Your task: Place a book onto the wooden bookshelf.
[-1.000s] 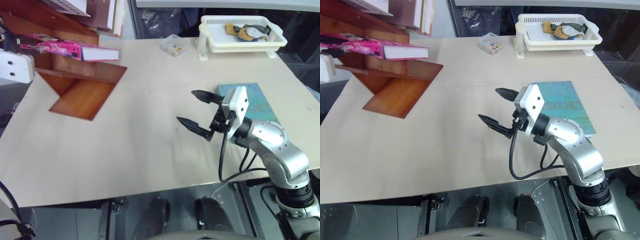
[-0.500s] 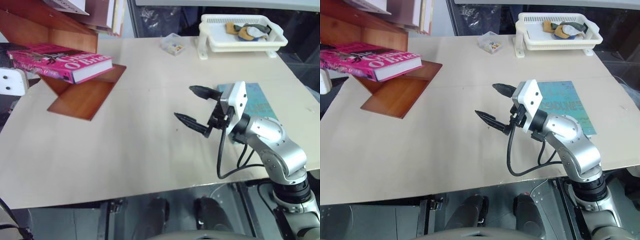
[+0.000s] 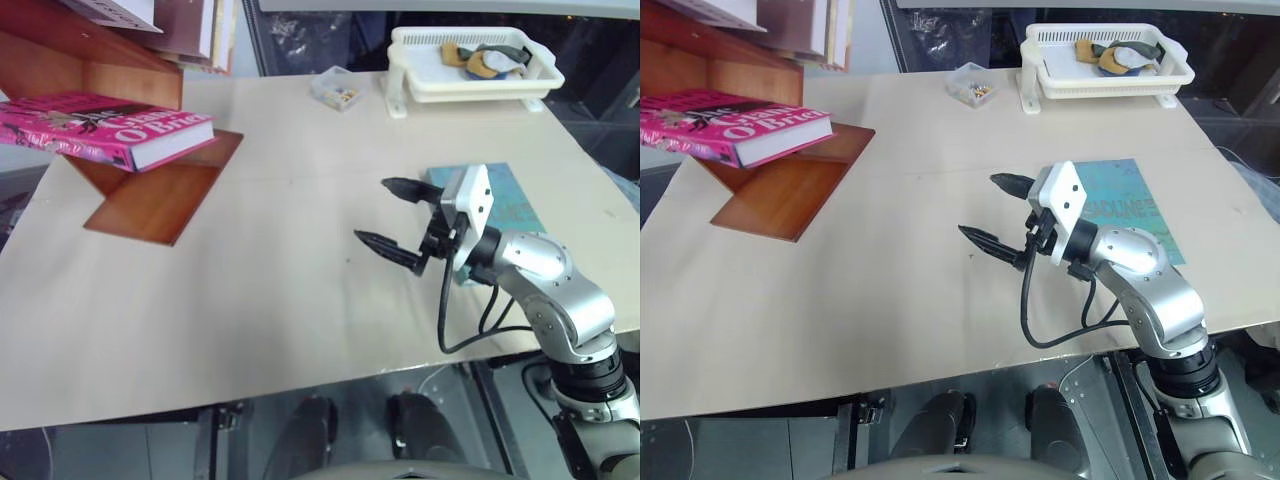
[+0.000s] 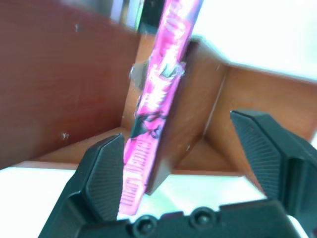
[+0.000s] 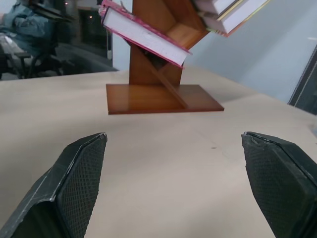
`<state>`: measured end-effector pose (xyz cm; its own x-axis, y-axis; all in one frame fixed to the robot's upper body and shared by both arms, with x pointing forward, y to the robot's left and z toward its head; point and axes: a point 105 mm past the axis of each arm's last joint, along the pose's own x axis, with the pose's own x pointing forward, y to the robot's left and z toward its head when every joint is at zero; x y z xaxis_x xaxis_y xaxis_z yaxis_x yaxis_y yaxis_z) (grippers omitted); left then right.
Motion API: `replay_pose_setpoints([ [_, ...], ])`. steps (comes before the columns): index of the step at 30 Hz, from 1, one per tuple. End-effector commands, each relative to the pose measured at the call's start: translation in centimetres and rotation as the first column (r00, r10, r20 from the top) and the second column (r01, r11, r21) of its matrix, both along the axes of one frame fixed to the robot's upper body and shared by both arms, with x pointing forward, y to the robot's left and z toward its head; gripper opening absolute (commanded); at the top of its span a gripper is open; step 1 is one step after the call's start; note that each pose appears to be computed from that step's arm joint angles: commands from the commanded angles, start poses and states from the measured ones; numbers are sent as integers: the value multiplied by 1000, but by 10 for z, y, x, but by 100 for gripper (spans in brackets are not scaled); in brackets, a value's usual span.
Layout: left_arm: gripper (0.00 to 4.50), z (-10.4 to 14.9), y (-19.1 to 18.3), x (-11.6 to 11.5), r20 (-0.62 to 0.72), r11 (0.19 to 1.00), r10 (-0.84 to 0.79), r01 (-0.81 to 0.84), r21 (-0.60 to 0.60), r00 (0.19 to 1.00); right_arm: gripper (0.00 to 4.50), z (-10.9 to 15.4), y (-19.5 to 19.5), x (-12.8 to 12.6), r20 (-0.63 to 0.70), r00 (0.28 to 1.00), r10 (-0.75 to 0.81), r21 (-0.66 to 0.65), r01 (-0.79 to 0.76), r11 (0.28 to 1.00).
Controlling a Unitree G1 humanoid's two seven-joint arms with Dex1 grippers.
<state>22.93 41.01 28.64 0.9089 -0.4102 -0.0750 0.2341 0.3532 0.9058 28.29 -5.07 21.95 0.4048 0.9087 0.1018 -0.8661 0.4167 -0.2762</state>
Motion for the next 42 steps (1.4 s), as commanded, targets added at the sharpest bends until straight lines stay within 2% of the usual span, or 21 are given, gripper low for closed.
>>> replay_pose_setpoints([
  [1, 390, -8, -34, -5, 46, 989, -132, 135, -57, 990, 450, 8, -2, -3, 27, 999, 18, 7, -18, 1000],
  [5, 390, -52, -87, 3, -15, 968, -196, 191, -165, 980, 450, 7, -1, -2, 28, 999, 15, -1, -15, 1000],
  [9, 390, -60, -128, 28, 43, 946, -172, 177, -273, 984, 450, 7, -1, -3, 36, 999, -7, -6, 7, 1000],
  [10, 341, -56, -138, 33, 66, 931, -183, 194, -310, 981, 450, 8, -2, -4, 40, 999, -17, -7, 17, 1000],
  [11, 320, -55, -149, 37, 71, 912, -199, 211, -351, 977, 450, 8, -3, -5, 43, 999, -28, -6, 28, 1000],
  [13, 227, -55, -166, 40, 65, 881, -231, 237, -409, 971, 450, 8, -5, -7, 45, 998, -42, -4, 42, 999],
  [15, 135, -58, -187, 41, 57, 820, -271, 261, -510, 961, 450, 9, -6, -8, 49, 997, -57, -3, 58, 998],
  [18, 6, -63, -205, 51, 57, 703, -240, 214, -679, 969, 450, 9, -8, -10, 54, 995, -79, -1, 79, 997],
  [22, 2, -69, -223, 74, 73, 546, -131, 134, -827, 989, 450, 12, -10, -10, 63, 992, -105, 13, 105, 994],
  [24, 2, -67, -223, 97, 100, 447, 18, 81, -891, 995, 450, 14, -10, -11, 67, 991, -117, 15, 116, 993],
  [25, 2, -63, -220, 105, 114, 427, 83, 68, -902, 990, 450, 14, -11, -11, 66, 990, -122, 15, 121, 993],
  [30, 2, -37, -185, 122, 187, 423, 272, 57, -904, 944, 450, 14, -12, -12, 65, 989, -135, 11, 134, 991],
  [34, 2, -22, -164, 123, 204, 401, 324, 62, -914, 924, 450, 14, -13, -12, 65, 988, -139, 8, 139, 990],
  [40, 2, -4, -152, 119, 231, 408, 342, 78, -910, 911, 450, 15, -12, -12, 65, 988, -138, 10, 137, 990],
  [42, 2, 9, -152, 114, 286, 486, 324, 101, -868, 902, 450, 14, -12, -12, 63, 989, -136, 11, 135, 991],
])
